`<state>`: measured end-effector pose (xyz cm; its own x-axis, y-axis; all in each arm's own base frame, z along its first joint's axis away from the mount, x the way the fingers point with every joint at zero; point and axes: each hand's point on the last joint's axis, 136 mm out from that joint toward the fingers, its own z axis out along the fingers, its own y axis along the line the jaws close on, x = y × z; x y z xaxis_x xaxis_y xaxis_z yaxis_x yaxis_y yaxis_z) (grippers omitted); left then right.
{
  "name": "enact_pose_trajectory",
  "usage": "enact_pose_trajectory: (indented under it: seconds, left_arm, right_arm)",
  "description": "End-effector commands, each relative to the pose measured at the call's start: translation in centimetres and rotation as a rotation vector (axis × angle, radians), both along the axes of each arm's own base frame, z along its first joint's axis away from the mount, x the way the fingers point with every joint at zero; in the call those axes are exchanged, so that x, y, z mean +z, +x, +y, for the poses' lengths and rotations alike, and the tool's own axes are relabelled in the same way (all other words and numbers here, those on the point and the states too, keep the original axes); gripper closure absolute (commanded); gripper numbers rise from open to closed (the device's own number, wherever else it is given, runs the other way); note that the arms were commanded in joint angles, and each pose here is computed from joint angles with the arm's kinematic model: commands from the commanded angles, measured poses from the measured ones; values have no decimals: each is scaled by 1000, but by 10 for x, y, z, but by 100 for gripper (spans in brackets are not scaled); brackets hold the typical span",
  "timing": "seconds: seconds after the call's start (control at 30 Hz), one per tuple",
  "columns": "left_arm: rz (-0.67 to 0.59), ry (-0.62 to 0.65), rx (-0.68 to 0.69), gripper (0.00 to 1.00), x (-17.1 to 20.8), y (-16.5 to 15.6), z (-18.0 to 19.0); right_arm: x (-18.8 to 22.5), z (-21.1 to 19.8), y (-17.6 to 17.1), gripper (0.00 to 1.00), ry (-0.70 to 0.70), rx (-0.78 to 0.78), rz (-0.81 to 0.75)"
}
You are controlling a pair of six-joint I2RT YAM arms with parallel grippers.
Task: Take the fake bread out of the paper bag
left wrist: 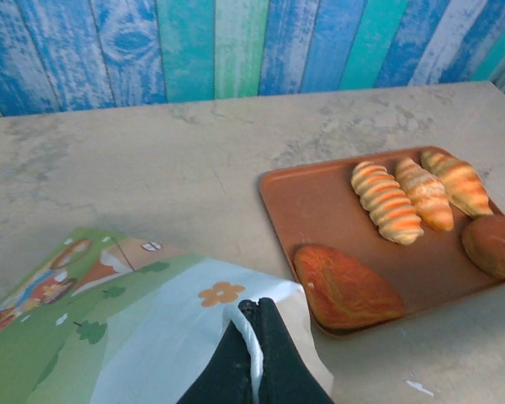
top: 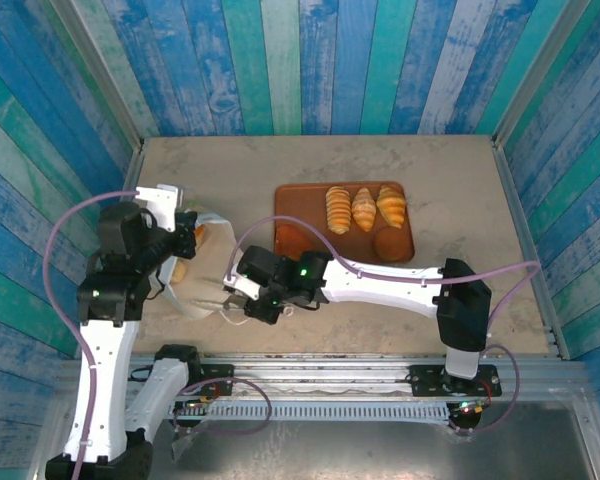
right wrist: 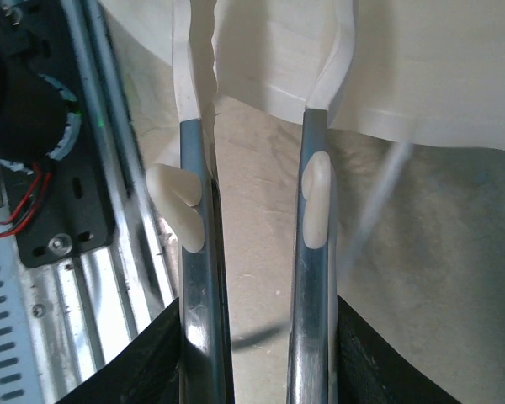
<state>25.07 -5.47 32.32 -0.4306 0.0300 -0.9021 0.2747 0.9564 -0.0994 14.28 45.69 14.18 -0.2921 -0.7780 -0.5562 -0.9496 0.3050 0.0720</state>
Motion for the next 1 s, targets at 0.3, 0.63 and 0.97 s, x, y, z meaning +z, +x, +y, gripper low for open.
enact_pose_trajectory:
  seconds: [0.3, 0.63, 0.97]
  left_arm:
    - [-70, -69, -16, 100, 7, 7, -7]
    - [-63, -124, -61, 100, 5, 13, -18]
    - [-54, -119, -86, 100, -5, 14, -21]
  right_arm:
    - [12, 31, 31, 56, 38, -63, -88]
    - [-11, 66, 40, 53, 25, -68, -41]
    - [-40, 80, 60, 50, -46, -88, -52]
